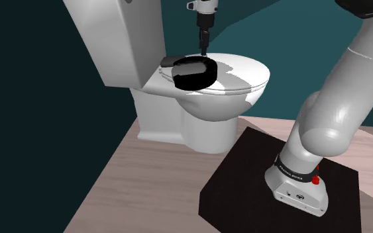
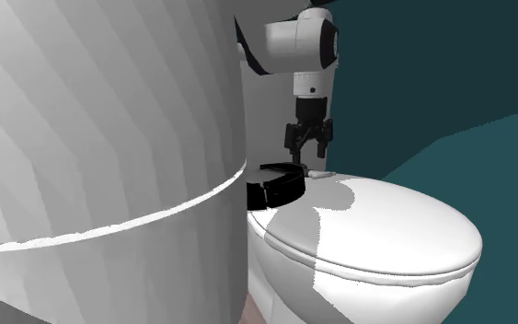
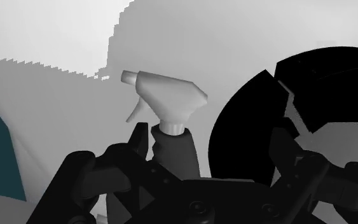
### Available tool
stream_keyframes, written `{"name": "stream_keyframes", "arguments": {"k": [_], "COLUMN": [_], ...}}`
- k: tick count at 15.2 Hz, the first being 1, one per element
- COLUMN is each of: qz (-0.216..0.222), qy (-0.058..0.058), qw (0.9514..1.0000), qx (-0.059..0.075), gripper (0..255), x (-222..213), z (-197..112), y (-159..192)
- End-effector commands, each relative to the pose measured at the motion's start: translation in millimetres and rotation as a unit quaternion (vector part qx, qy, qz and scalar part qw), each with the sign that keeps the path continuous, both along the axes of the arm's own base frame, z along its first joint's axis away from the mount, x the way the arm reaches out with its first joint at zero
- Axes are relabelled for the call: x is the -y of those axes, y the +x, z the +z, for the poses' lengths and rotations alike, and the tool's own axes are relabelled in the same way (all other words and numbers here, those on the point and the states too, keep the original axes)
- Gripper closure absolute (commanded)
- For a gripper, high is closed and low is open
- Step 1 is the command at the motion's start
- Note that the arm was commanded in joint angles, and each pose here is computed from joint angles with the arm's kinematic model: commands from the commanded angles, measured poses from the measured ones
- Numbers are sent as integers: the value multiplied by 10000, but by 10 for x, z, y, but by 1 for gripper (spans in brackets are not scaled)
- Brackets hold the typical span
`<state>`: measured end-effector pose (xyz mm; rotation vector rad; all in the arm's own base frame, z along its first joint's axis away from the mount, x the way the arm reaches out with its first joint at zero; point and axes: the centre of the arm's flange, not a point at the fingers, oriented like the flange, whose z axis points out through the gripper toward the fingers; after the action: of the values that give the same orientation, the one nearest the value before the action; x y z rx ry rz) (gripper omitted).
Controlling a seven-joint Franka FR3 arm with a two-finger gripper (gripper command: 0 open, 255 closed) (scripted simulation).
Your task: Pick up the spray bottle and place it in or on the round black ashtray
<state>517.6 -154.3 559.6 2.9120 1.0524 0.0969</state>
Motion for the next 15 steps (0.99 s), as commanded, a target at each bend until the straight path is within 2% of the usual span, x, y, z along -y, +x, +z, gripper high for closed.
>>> {"name": "stream_keyframes", "arguments": {"k": [1,2,10,15], "qz": [357,518,536,536], "qy": [-33,-46,-47,-47], "qw": [9993,9986,9985,9985], "qx": [-77,-115,-119,-119], "gripper": [0,0,0,0], "x": [64,97,109,109], "z": [-97,-150,-555,-555], "y": [254,381,416,416]}}
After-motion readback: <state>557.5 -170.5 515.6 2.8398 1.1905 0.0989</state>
